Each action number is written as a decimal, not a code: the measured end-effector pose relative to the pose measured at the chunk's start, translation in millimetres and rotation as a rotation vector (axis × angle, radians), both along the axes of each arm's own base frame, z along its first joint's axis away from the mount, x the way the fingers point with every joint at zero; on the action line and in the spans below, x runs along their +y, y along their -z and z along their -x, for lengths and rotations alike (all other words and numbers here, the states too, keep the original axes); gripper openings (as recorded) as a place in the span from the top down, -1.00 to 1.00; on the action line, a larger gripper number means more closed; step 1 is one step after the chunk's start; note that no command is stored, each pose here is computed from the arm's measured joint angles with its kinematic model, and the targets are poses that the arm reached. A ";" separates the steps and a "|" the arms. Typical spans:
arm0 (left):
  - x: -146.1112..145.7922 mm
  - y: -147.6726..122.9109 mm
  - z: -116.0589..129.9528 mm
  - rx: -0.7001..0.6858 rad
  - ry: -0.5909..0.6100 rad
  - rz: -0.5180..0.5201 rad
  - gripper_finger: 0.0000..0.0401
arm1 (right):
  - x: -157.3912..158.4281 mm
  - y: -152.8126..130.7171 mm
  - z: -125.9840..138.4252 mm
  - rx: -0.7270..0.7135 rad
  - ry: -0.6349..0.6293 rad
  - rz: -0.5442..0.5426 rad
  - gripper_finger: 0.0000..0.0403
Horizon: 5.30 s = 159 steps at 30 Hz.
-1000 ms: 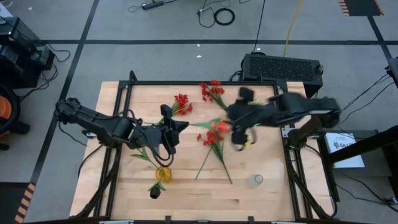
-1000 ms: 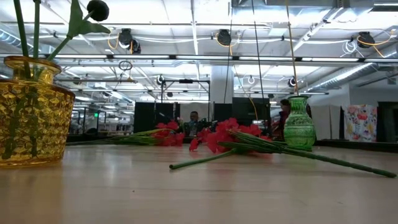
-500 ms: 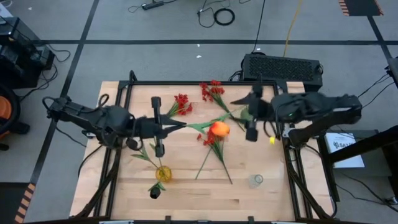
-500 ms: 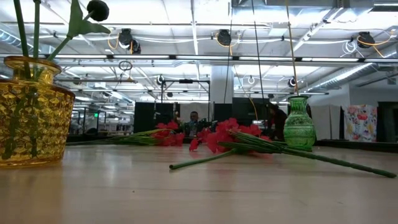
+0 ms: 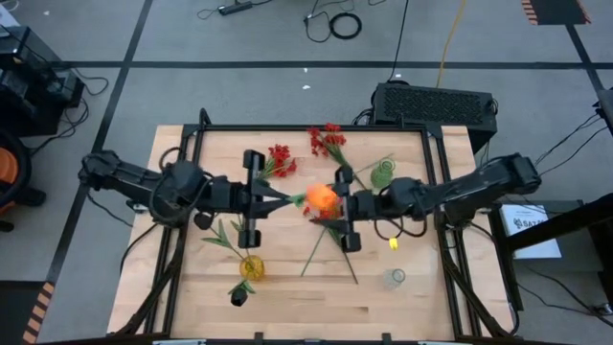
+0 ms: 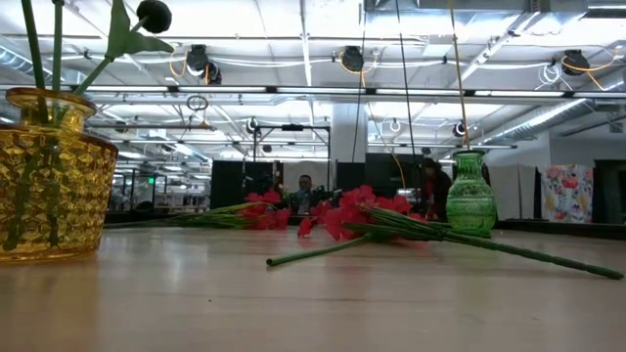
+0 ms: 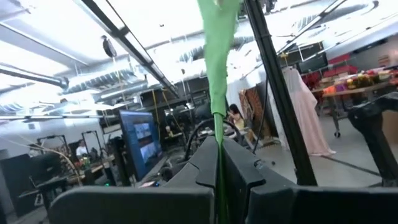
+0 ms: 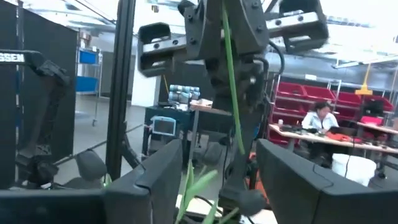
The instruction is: Sort flowers into vase by color
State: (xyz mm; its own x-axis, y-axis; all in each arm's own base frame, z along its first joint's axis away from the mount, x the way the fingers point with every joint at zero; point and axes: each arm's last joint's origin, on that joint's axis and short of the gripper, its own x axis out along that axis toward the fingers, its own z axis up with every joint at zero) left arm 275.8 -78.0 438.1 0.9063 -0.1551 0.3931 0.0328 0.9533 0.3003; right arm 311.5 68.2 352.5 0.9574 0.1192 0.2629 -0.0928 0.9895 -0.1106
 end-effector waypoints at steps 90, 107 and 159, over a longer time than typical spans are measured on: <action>-29.3 52.8 -43.1 0.252 0.050 0.098 0.19 | 15.2 -66.8 32.6 -0.071 -0.081 0.086 0.99; -24.1 32.1 36.2 0.470 -0.448 0.050 -0.50 | -19.3 -76.9 121.6 0.276 0.124 -0.045 1.00; -23.8 61.5 14.1 0.601 -0.483 0.163 -0.50 | 4.1 29.7 120.5 0.458 0.331 -0.260 1.00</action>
